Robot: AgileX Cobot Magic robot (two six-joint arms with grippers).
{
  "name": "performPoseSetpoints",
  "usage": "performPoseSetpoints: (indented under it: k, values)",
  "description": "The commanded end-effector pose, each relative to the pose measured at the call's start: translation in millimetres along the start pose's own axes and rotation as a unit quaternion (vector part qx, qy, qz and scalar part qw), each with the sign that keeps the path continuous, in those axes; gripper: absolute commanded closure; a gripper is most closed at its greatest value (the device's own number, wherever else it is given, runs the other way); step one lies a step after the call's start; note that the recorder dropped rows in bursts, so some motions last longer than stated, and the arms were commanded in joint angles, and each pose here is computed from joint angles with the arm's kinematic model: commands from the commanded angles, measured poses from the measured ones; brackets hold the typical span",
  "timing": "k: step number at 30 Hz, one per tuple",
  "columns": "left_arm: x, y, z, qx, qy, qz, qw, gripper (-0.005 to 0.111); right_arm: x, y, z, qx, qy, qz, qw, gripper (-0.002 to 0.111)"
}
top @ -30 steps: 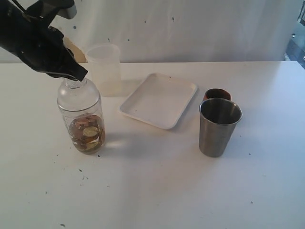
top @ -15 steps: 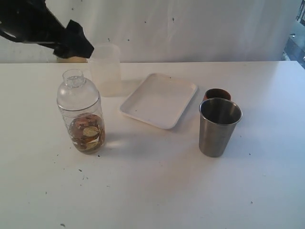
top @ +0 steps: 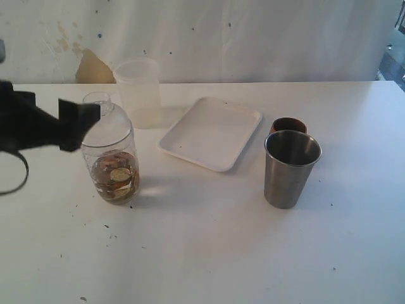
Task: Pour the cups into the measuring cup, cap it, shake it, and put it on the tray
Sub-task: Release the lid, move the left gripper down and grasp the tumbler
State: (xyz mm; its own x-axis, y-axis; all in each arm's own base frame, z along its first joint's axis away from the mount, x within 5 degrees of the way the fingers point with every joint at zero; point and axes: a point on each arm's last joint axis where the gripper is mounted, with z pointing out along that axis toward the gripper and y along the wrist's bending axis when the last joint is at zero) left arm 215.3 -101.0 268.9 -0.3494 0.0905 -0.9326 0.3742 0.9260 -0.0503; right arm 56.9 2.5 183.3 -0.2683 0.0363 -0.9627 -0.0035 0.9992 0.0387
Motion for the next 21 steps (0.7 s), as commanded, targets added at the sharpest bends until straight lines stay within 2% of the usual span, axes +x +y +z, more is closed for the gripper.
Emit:
performPoseSetpoints:
  k: [1, 4, 6, 7, 10, 12, 18, 21]
  values:
    - [22, -12.0, -4, 0.005, -0.055, 0.009, 0.998, 0.01, 0, 0, 0, 0.0, -0.007, 0.001, 1.0, 0.108]
    - [39, -14.9, 5, 0.011, -0.035, -0.017, 0.999, 0.01, 0, 0, 0, 0.0, -0.007, 0.001, 1.0, 0.108]
    - [45, -16.8, 12, 0.016, -0.01, -0.005, 1.0, 0.009, 0, 0, 0, 0.0, -0.007, 0.001, 1.0, 0.108]
    - [51, -19.7, 20, 0.026, 0.018, 0.012, 0.999, 0.003, 0, 0, 0, 0.0, -0.007, 0.001, 1.0, 0.108]
    - [61, -20.3, 28, 0.026, 0.042, 0.001, 0.999, 0.001, 0, 0, 0, 0.0, -0.007, 0.001, 1.0, 0.108]
    - [67, -20.0, 35, 0.019, 0.048, -0.022, 0.998, 0.001, 0, 0, 0, 0.0, -0.007, 0.001, 1.0, 0.108]
    - [90, -19.8, 61, 0.011, 0.047, 0.003, 0.999, 0.002, 0, 0, 0, 0.0, -0.007, 0.001, 1.0, 0.108]
    - [103, -18.4, 74, 0.001, 0.04, -0.012, 0.999, 0.002, 0, 0, 0, 0.0, -0.007, 0.001, 1.0, 0.108]
